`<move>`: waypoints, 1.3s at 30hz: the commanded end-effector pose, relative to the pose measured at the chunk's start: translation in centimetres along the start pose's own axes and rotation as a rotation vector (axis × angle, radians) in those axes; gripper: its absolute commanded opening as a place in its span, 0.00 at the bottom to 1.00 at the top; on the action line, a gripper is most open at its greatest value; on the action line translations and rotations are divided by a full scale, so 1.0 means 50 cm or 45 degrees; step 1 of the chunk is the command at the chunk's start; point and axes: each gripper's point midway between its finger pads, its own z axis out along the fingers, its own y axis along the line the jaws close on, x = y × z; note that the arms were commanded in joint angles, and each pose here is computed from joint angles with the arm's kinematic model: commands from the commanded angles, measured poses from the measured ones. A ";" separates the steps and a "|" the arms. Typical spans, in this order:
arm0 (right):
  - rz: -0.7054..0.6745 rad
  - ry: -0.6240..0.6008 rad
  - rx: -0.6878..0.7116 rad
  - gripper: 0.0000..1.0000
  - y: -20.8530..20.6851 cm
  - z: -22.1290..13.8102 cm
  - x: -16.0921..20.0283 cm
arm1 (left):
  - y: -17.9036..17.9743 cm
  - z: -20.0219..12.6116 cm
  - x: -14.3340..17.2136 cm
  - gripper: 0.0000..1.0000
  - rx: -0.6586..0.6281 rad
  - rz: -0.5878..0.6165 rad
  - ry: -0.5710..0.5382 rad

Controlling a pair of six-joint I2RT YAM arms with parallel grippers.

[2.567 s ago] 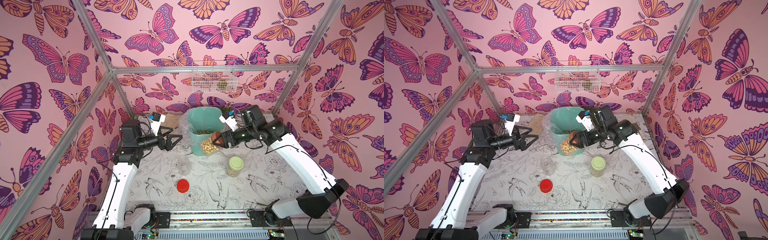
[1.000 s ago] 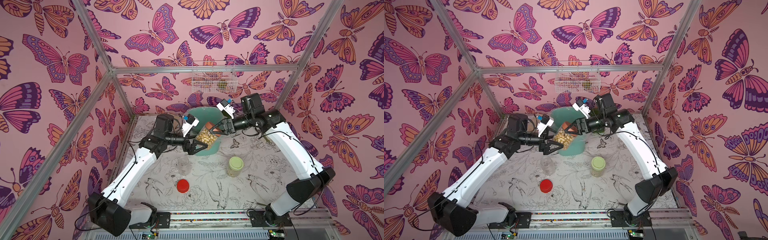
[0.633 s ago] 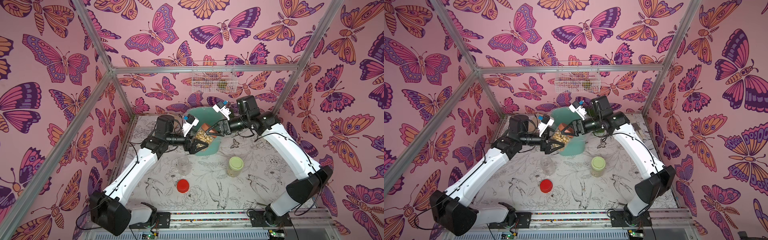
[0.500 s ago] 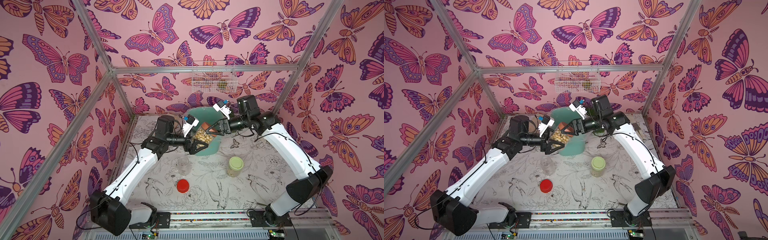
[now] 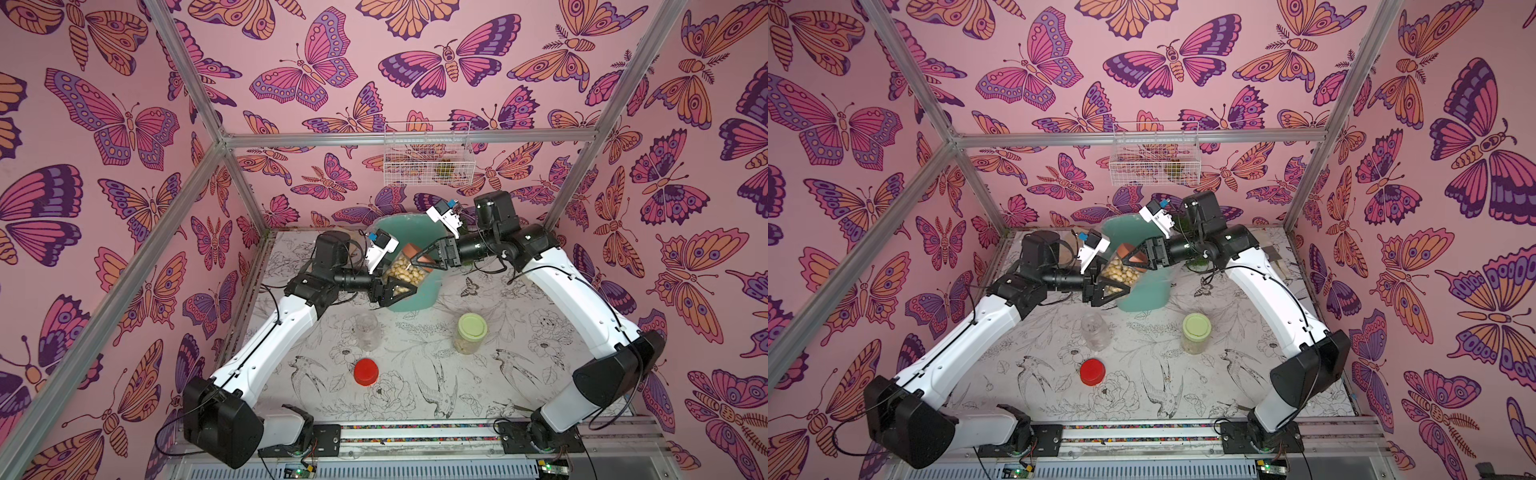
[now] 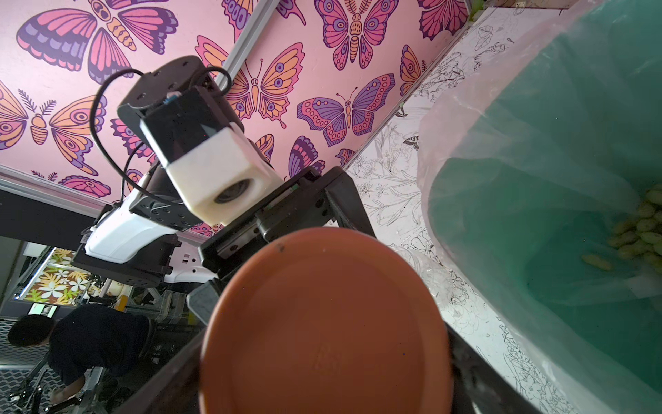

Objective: Empty moldy peanuts from jars
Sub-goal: Pick up the jar from the center of the board, then unscrew the lid from the jar.

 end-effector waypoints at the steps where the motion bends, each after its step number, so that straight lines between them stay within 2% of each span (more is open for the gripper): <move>1: -0.144 -0.059 -0.098 0.21 0.083 -0.037 -0.011 | 0.001 0.002 -0.008 0.00 -0.001 0.017 -0.029; 2: -0.141 -0.059 -0.094 0.46 0.080 -0.038 -0.010 | -0.001 0.001 -0.009 0.00 0.004 0.021 -0.031; 5: -0.136 -0.076 -0.050 0.76 0.068 -0.044 -0.009 | -0.007 -0.002 -0.010 0.00 0.015 0.033 -0.035; 7: -0.126 -0.091 -0.011 0.91 0.058 -0.049 -0.011 | -0.012 -0.005 -0.012 0.00 0.018 0.048 -0.039; 10: -0.089 -0.097 0.018 0.99 0.048 -0.054 -0.013 | -0.017 -0.009 -0.013 0.00 0.023 0.073 -0.044; 18: 0.003 -0.049 0.080 0.99 0.022 -0.049 0.004 | -0.029 -0.011 -0.018 0.00 0.058 0.098 -0.051; 26: 0.018 -0.039 0.025 0.98 0.032 -0.033 -0.002 | -0.027 -0.007 -0.015 0.00 0.072 0.086 -0.048; 30: 0.055 0.003 0.010 0.95 0.008 -0.011 0.001 | -0.031 -0.009 -0.017 0.00 0.074 0.093 -0.051; 36: 0.024 0.011 -0.022 0.83 0.013 -0.007 -0.003 | -0.031 -0.007 -0.013 0.00 0.091 0.079 -0.044; 39: -0.060 0.028 -0.030 0.76 0.019 -0.012 0.003 | -0.035 -0.008 -0.015 0.00 0.105 0.078 -0.045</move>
